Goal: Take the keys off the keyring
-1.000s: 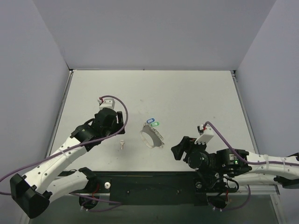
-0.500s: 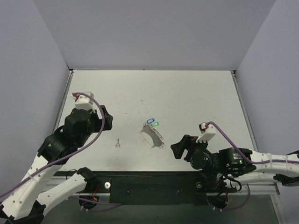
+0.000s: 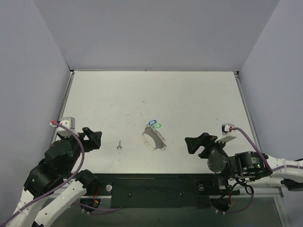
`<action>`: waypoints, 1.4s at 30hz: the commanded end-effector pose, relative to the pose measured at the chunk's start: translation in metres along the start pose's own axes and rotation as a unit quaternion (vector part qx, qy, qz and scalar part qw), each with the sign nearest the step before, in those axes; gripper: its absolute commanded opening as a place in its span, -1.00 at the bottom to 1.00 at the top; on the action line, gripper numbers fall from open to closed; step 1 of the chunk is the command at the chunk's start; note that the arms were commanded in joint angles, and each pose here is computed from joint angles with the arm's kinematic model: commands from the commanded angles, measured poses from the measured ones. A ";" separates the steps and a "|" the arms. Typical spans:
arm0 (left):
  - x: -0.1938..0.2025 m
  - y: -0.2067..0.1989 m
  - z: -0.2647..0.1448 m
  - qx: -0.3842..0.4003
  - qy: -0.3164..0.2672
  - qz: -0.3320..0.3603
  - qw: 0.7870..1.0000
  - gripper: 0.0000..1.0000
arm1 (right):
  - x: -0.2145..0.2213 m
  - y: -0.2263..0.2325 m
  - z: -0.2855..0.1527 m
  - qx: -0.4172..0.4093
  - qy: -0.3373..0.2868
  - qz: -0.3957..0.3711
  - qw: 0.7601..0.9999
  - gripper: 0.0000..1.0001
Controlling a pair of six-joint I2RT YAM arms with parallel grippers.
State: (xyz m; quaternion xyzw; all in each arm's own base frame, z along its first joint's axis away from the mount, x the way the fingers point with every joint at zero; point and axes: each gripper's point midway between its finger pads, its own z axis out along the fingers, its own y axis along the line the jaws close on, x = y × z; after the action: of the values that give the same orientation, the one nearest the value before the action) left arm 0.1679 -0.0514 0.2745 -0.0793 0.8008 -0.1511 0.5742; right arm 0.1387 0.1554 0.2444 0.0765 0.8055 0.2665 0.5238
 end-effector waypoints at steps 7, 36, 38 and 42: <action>-0.008 -0.005 -0.006 0.049 -0.062 -0.003 0.997 0.76 | -0.038 -0.032 0.001 0.041 -0.109 -0.023 0.993 0.66; 0.000 0.005 0.011 0.013 -0.055 -0.001 0.998 0.76 | -0.026 -0.132 -0.019 -0.013 -0.093 0.084 0.992 0.63; -0.001 0.005 0.010 0.014 -0.056 -0.002 0.998 0.76 | -0.025 -0.130 -0.018 -0.006 -0.091 0.070 0.993 0.64; -0.001 0.005 0.010 0.014 -0.055 -0.003 0.998 0.75 | -0.022 -0.124 -0.017 -0.007 -0.082 0.048 0.995 0.63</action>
State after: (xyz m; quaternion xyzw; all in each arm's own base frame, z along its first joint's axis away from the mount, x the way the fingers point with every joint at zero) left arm 0.1743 -0.0452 0.2589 -0.0831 0.7793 -0.1490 0.6030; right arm 0.1510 0.0445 0.1986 0.1177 0.7672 0.2681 0.5707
